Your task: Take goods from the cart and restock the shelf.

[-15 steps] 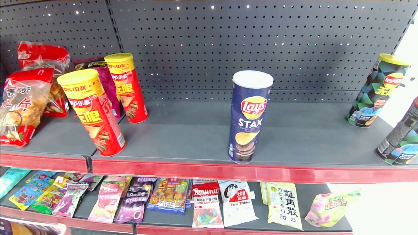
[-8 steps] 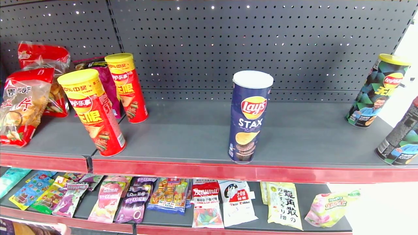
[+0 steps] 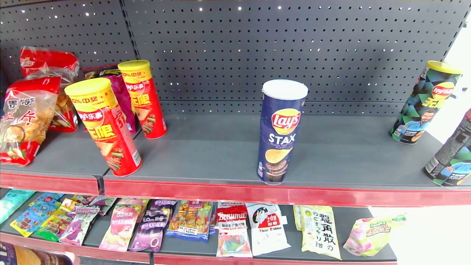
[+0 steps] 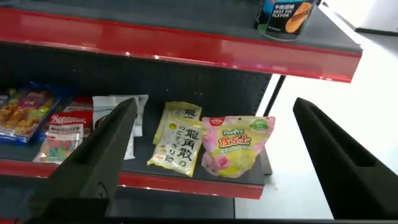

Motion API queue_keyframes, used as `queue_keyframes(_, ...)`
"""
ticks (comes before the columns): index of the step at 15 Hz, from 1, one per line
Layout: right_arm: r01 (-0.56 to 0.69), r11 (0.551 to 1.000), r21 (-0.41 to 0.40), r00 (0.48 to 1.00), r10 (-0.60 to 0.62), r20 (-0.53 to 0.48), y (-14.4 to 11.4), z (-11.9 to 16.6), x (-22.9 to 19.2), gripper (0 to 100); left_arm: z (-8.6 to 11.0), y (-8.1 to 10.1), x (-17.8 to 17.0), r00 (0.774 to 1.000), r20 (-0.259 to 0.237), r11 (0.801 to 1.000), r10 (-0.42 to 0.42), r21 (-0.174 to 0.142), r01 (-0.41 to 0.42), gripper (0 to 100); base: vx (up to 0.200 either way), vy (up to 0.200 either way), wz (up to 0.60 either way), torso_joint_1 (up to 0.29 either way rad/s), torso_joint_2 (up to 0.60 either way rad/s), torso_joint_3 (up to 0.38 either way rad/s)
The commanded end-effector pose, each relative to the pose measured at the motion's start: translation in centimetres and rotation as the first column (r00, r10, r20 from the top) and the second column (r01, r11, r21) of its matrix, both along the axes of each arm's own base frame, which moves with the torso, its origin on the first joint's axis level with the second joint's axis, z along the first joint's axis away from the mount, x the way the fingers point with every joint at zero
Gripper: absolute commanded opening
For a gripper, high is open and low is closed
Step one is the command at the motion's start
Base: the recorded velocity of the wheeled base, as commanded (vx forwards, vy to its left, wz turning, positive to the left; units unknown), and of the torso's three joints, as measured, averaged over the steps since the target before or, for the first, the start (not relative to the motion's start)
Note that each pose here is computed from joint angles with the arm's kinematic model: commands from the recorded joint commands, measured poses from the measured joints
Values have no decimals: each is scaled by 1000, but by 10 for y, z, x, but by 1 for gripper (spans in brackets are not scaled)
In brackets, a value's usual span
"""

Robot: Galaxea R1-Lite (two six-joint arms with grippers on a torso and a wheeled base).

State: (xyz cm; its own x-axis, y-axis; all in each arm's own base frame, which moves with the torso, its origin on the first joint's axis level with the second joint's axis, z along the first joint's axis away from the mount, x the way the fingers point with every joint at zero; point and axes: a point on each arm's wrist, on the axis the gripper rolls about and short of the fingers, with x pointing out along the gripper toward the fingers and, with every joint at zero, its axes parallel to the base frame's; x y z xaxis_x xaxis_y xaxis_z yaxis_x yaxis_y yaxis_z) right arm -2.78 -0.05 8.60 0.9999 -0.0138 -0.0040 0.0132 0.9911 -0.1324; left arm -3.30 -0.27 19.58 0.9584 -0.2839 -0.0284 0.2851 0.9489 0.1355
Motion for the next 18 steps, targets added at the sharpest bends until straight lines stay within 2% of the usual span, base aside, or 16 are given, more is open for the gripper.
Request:
queue_keyframes(1, 3, 1000, 18, 1000, -3, -14, 0, -4, 2, 100, 1, 0, 0, 1000, 3, 1000, -4, 0, 4, 0, 0, 0, 0, 0, 0, 0)
queue_keyframes(2, 3, 1000, 22, 1000, -3, -8, 0, -4, 1, 100, 2, 0, -1, 1000, 9, 1000, -8, -2, 8, 0, 0, 0, 0, 0, 0, 0)
queue_keyframes(4, 5, 997, 82, 1000, -5, -1, 0, -3, 1, 100, 3, 0, -2, 1000, 3, 999, -7, -36, 7, 0, 0, 0, 0, 0, 0, 0)
queue_keyframes(7, -84, 995, 61, 996, 84, 0, 2, -4, 1, 100, 4, 0, 0, 1000, 19, 999, -9, -40, 10, 0, 0, 0, 0, 0, 0, 0)
queue_keyframes(9, -121, 987, 101, 993, 122, -4, 3, -3, 2, 100, 6, 0, 2, 1000, 24, 999, -6, -45, 7, 0, 0, 0, 0, 0, 0, 0)
queue_keyframes(10, -88, 988, 129, 996, 90, -5, 2, -3, 2, 100, 6, 0, 2, 1000, 23, 999, -7, -45, 8, 0, 0, 0, 0, 0, 0, 0)
queue_keyframes(12, 33, 992, 119, 999, -34, 9, -1, -4, 2, 100, 7, 0, 2, 1000, 29, 999, -4, -45, 5, 0, 0, 0, 0, 0, 0, 0)
queue_keyframes(13, 45, 994, 103, 996, -53, 68, -1, -4, 5, 100, 9, 0, 2, 999, 41, 999, -3, -46, 4, 0, 0, 0, 0, 0, 0, 0)
queue_keyframes(15, 44, 994, 101, 997, -50, 57, -1, -5, 5, 100, 9, 0, 2, 999, 43, 999, -3, -46, 4, 0, 0, 0, 0, 0, 0, 0)
queue_keyframes(18, -32, 997, 74, 999, 32, 4, 1, -10, 5, 100, 7, 0, 4, 1000, 29, 999, -7, -45, 8, 0, 0, 0, 0, 0, 0, 0)
